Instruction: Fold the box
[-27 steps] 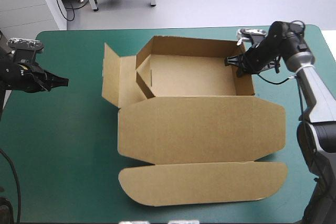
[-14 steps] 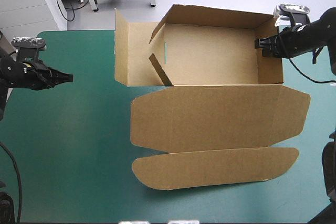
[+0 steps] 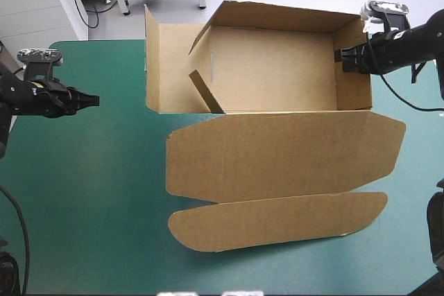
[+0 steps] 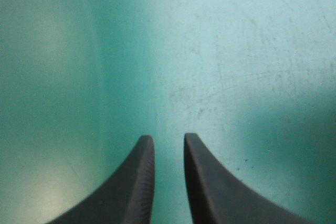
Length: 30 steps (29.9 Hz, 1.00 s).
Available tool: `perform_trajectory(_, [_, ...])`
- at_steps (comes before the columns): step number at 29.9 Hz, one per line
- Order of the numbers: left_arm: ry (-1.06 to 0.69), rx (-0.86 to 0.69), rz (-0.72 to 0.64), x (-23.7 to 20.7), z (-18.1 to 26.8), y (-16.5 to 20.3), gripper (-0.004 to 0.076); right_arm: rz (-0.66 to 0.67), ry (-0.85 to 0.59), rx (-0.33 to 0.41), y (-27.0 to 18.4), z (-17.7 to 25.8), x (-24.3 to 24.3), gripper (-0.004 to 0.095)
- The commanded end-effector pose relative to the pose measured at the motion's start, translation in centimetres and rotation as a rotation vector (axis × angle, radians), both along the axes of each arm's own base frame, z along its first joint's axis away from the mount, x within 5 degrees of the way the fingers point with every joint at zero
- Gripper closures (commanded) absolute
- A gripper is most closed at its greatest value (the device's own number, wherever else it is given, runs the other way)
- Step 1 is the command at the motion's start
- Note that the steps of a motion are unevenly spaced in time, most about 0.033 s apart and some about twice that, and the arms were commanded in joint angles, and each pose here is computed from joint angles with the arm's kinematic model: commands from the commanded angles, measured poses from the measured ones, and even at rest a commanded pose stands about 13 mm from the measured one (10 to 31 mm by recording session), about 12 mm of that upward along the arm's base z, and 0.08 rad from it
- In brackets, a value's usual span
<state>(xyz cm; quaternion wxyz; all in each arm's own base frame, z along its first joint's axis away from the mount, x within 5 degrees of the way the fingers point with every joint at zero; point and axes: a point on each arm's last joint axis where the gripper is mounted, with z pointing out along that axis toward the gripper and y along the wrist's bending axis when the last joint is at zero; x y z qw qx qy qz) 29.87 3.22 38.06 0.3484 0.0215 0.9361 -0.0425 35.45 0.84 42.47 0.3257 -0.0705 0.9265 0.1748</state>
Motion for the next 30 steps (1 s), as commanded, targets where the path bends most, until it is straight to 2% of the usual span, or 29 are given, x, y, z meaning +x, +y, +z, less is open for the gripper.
perform_trajectory(1, [-0.108,-0.067,0.006,-0.1,2.1,-0.6,0.0396,0.020,-0.081,0.061,0.5,2.9,-1.8,0.0928])
perform_trajectory(3, [-0.101,-0.100,0.002,0.1,1.9,-0.8,0.0312,0.020,-0.081,0.061,0.5,2.9,-1.8,0.0928])
perform_trajectory(5, [-0.096,-0.152,-0.002,0.3,1.8,-1.1,0.0268,0.025,-0.084,0.056,0.5,2.9,-1.8,0.0928])
perform_trajectory(14, [-0.073,-0.489,-0.025,2.3,1.0,-2.9,0.0266,0.030,-0.085,0.070,0.6,3.0,-1.9,0.0928])
perform_trajectory(20, [-0.125,-0.669,-0.120,2.7,1.8,-4.2,0.0266,0.068,-0.095,0.137,1.3,3.2,-1.8,0.0928])
perform_trajectory(25, [-0.153,-0.767,-0.234,2.3,2.7,-5.1,0.0266,0.068,-0.084,0.143,1.3,2.9,-1.5,0.0928])
perform_trajectory(30, [-0.140,-0.828,-0.305,1.9,3.1,-5.7,0.0266,0.098,-0.078,0.181,2.2,2.7,-1.2,0.0928])
